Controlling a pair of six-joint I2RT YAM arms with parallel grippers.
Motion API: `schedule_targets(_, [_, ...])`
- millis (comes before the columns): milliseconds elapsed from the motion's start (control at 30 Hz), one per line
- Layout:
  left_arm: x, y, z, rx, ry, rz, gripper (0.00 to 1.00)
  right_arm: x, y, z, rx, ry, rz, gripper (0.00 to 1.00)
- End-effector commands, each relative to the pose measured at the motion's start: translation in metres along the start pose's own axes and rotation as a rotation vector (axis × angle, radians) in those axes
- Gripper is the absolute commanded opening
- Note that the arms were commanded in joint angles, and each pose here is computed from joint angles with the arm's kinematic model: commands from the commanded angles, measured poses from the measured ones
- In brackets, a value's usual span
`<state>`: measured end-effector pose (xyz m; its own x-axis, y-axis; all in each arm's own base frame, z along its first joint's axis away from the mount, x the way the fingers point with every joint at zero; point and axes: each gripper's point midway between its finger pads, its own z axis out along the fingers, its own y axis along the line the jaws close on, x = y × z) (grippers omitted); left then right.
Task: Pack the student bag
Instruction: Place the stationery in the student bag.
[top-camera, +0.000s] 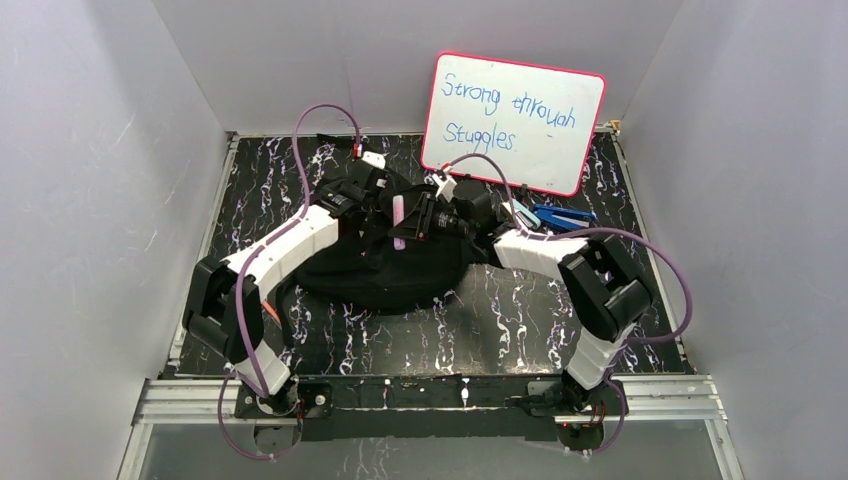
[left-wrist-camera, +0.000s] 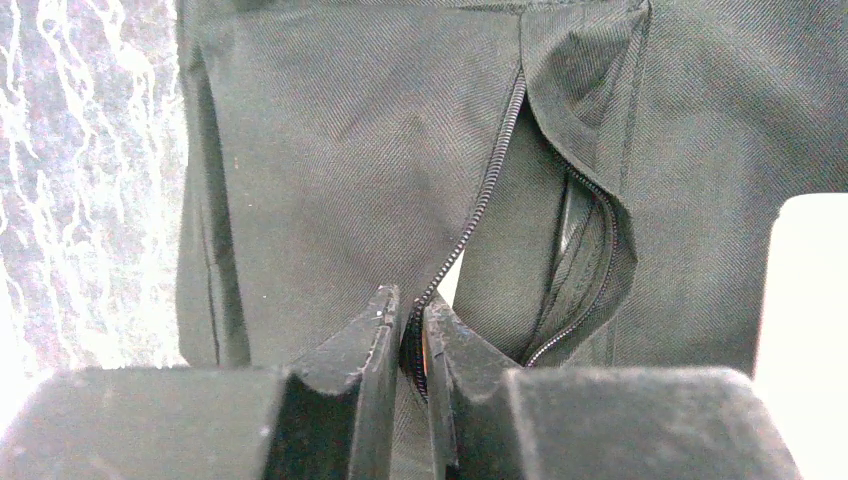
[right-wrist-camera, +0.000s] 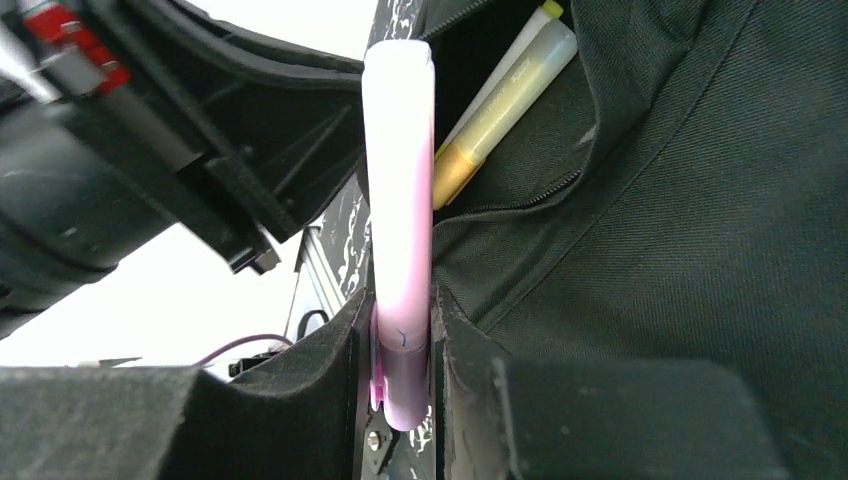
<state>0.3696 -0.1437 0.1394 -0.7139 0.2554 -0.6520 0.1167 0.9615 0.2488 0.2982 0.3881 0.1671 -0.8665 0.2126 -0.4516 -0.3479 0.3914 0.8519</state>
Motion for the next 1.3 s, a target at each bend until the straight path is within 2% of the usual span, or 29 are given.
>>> schedule_targets(0, [-0.031, 0.025, -0.030, -0.064, -0.109, -0.046, 0.09, -0.004, 0.022, 0.012, -0.084, 0.052, 0.035, 0.00])
schedule_targets(100, [-0.033, 0.026, -0.032, -0.064, -0.121, -0.052, 0.03, 0.001, 0.021, 0.018, -0.081, 0.087, 0.058, 0.00])
schedule_targets(167, [-0.035, 0.025, -0.034, -0.056, -0.129, -0.059, 0.00, 0.006, 0.021, 0.022, -0.082, 0.121, 0.071, 0.05])
schedule_targets(600, [-0.033, 0.017, -0.046, 0.040, -0.202, -0.118, 0.00, 0.028, 0.023, 0.048, -0.103, 0.331, 0.117, 0.05])
schedule_targets(867, [-0.032, 0.013, -0.049, 0.075, -0.218, -0.133, 0.00, 0.033, 0.019, 0.056, -0.094, 0.382, 0.121, 0.05])
schedule_targets(1267, [-0.026, 0.007, -0.055, 0.128, -0.219, -0.129, 0.00, 0.004, 0.028, 0.089, -0.120, 0.356, 0.104, 0.06])
